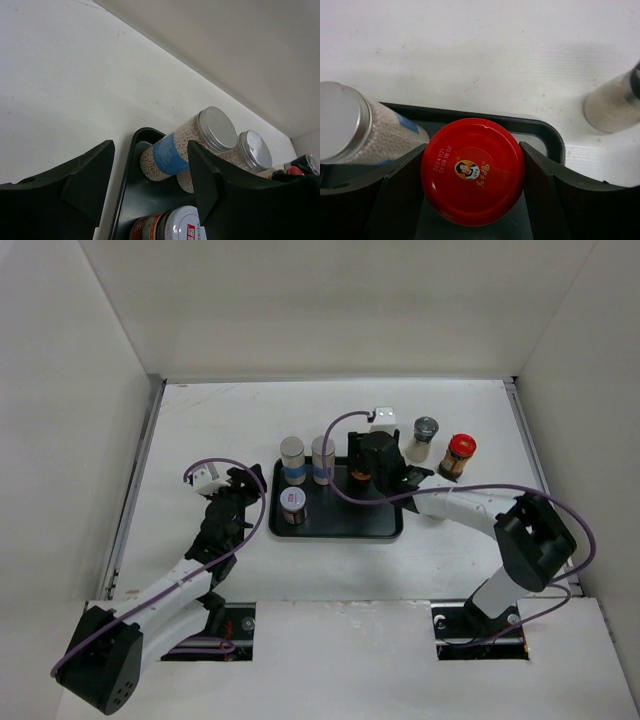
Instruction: Organize the condiment bottles
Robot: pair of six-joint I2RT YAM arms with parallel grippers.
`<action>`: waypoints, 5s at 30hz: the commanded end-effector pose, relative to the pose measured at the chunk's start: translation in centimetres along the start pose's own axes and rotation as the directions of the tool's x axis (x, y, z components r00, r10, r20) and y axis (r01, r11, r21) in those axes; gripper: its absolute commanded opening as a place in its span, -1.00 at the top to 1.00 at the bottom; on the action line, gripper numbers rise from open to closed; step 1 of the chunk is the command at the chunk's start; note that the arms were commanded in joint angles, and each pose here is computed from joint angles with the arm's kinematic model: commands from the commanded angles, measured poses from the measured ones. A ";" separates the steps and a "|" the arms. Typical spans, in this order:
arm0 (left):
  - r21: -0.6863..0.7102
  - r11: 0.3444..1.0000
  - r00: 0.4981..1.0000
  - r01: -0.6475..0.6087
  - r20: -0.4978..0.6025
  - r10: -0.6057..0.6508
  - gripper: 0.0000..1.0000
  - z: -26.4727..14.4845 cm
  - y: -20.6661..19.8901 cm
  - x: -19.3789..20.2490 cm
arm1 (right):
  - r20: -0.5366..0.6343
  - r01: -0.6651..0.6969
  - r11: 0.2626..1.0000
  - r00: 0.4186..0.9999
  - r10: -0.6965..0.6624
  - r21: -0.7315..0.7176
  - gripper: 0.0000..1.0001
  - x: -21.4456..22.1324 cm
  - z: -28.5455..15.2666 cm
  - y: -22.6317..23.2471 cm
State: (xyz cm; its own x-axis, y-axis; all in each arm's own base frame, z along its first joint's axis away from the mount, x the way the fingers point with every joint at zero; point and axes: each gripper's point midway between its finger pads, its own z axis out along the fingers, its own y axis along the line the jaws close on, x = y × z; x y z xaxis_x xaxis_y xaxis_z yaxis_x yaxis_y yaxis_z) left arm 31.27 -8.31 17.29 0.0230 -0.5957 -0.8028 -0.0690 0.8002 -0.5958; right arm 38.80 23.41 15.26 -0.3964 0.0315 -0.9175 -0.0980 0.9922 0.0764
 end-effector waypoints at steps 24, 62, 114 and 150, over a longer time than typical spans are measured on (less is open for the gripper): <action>0.042 0.998 0.999 0.038 0.034 -0.039 -0.17 -0.1 -0.7 -1.0 | 0.224 -0.156 0.986 0.961 0.165 -0.056 -0.62 -8.6 -2.9 2.0; 0.063 0.997 0.998 0.053 0.027 -0.055 -0.19 -0.2 -1.3 -0.9 | 0.091 -0.252 0.841 0.967 0.238 0.479 -0.98 -1.3 0.4 -24.0; 0.031 0.999 0.999 0.037 0.013 -0.037 -0.20 0.3 -0.3 0.1 | 0.260 -0.186 0.983 0.948 0.181 -0.007 -0.20 -5.3 0.6 -2.1; 0.015 0.999 0.999 0.030 0.024 -0.031 -0.19 0.4 0.1 -0.1 | 0.164 -0.202 0.943 0.973 0.162 0.266 -1.00 -7.3 2.6 -15.7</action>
State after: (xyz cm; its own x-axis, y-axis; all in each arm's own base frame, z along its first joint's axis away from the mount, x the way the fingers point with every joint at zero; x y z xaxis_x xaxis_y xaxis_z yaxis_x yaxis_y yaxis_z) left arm 31.52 -8.34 16.23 0.0059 -0.5987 -0.8010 -0.0717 0.7987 -0.5975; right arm 44.40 6.67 20.19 -0.1805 0.2302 -0.9562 0.2970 0.9396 0.1701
